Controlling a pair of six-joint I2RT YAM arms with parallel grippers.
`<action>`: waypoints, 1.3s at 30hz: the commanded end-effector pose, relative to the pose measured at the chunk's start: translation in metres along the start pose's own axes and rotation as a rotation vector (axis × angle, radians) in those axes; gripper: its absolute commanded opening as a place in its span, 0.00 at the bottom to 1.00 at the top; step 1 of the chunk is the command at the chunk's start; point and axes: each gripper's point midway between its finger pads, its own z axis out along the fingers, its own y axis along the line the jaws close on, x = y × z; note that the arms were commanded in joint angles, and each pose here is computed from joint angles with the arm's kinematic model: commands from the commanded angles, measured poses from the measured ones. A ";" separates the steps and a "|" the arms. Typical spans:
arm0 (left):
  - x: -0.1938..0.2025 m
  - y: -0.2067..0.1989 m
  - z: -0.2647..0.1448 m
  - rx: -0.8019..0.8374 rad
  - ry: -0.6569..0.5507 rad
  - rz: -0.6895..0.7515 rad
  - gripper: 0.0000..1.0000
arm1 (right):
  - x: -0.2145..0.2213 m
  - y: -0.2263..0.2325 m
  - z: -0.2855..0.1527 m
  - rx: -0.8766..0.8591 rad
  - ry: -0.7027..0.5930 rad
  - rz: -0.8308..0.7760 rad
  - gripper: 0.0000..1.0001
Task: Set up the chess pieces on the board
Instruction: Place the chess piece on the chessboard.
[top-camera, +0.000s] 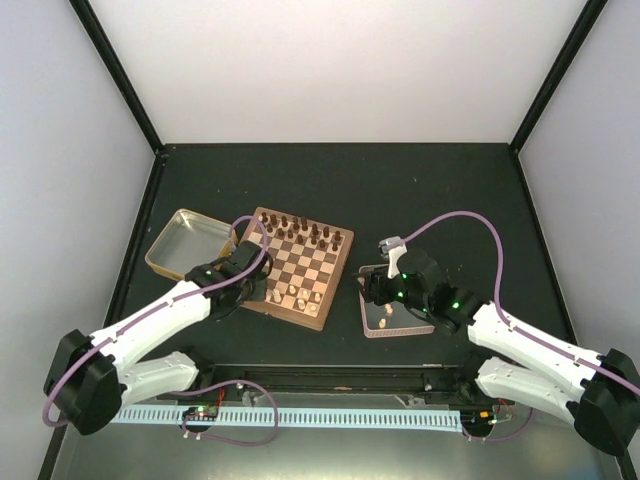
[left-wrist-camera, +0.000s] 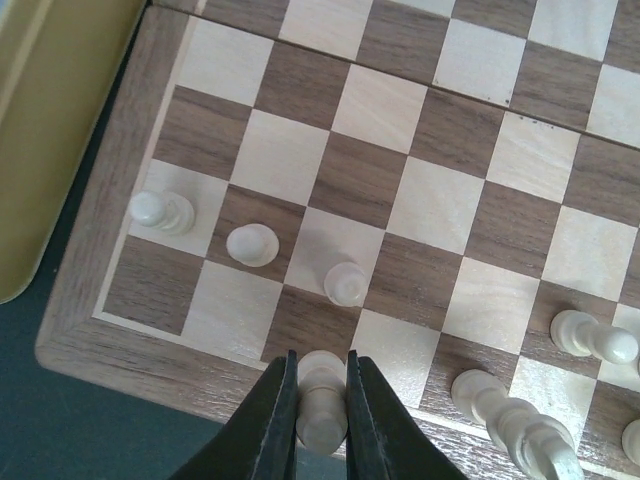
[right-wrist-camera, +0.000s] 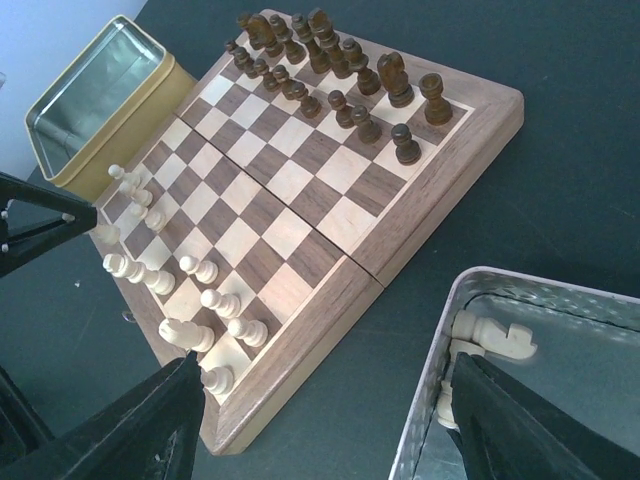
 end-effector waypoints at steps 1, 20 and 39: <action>-0.003 -0.009 0.007 0.037 -0.011 -0.024 0.02 | -0.012 0.003 -0.006 0.010 -0.038 0.013 0.68; 0.009 0.001 0.024 0.001 -0.002 -0.026 0.04 | -0.010 0.001 -0.005 0.015 -0.031 0.019 0.68; 0.004 0.003 0.023 -0.010 -0.011 -0.017 0.25 | -0.009 0.002 -0.006 0.012 -0.025 0.031 0.68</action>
